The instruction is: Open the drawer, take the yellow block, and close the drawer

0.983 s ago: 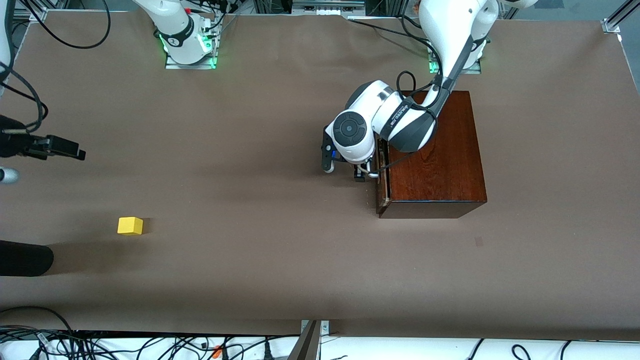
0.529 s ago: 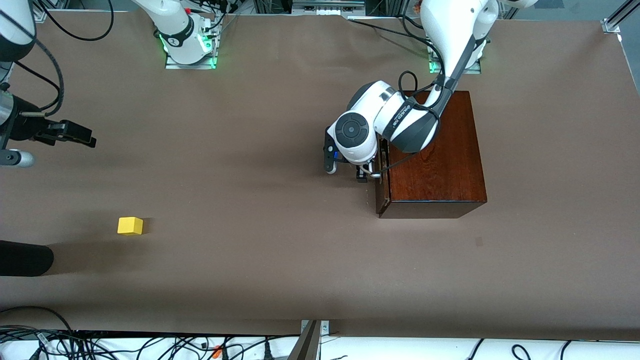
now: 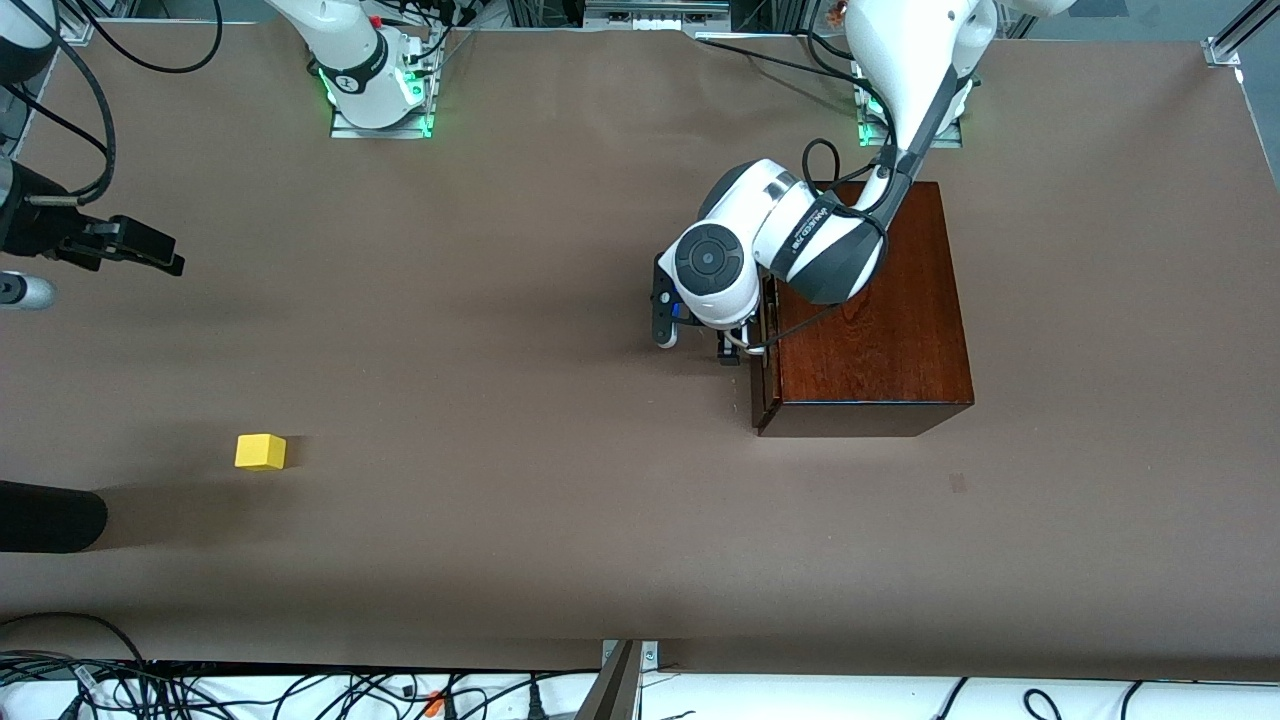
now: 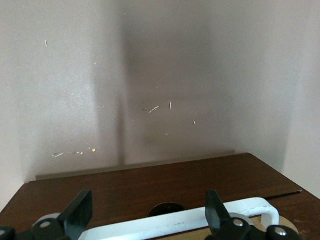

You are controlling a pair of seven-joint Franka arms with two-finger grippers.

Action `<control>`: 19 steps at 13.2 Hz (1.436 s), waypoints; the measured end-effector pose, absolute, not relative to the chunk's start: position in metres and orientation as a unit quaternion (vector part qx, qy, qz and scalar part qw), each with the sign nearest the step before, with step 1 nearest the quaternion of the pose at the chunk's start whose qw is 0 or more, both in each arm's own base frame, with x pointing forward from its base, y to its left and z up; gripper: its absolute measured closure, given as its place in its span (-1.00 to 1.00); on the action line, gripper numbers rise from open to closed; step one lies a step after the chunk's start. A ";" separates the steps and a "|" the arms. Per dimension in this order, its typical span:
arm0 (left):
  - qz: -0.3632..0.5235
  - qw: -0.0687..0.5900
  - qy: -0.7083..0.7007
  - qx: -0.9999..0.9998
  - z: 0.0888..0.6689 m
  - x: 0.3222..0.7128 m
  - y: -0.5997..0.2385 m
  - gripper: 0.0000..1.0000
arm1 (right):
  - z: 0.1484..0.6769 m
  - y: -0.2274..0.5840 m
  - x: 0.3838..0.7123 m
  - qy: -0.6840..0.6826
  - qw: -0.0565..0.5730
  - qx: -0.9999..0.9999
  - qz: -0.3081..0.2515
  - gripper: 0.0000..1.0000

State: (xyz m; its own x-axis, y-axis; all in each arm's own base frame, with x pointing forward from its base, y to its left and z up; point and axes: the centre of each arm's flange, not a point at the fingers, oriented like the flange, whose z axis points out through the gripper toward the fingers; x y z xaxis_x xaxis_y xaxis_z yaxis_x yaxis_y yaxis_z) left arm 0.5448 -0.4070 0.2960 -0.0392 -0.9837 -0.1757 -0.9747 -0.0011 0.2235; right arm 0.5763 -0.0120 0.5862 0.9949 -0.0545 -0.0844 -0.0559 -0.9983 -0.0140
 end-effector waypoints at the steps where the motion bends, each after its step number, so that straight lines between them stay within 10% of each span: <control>1: -0.143 0.016 -0.705 0.694 0.297 0.546 -0.405 -1.00 | 0.588 -0.010 0.575 0.026 0.008 -0.999 0.042 -1.00; 8: -0.126 0.018 -0.688 0.715 0.325 0.549 -0.403 -1.00 | 0.590 -0.008 0.574 0.036 0.007 -0.999 0.040 -1.00; 19: -0.124 0.024 -0.373 0.919 0.551 0.553 -0.222 -1.00 | 0.590 -0.011 0.575 0.039 0.006 -0.999 0.036 -1.00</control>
State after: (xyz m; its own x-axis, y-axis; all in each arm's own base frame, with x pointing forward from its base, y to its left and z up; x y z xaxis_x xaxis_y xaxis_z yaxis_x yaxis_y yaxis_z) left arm 0.5530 -0.2224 0.5510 0.6906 -0.6920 -0.2106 -0.6800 -0.7203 0.1371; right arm 0.5748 -0.0113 0.5902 0.9944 -0.0765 -0.0728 -0.0774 -0.9969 -0.0101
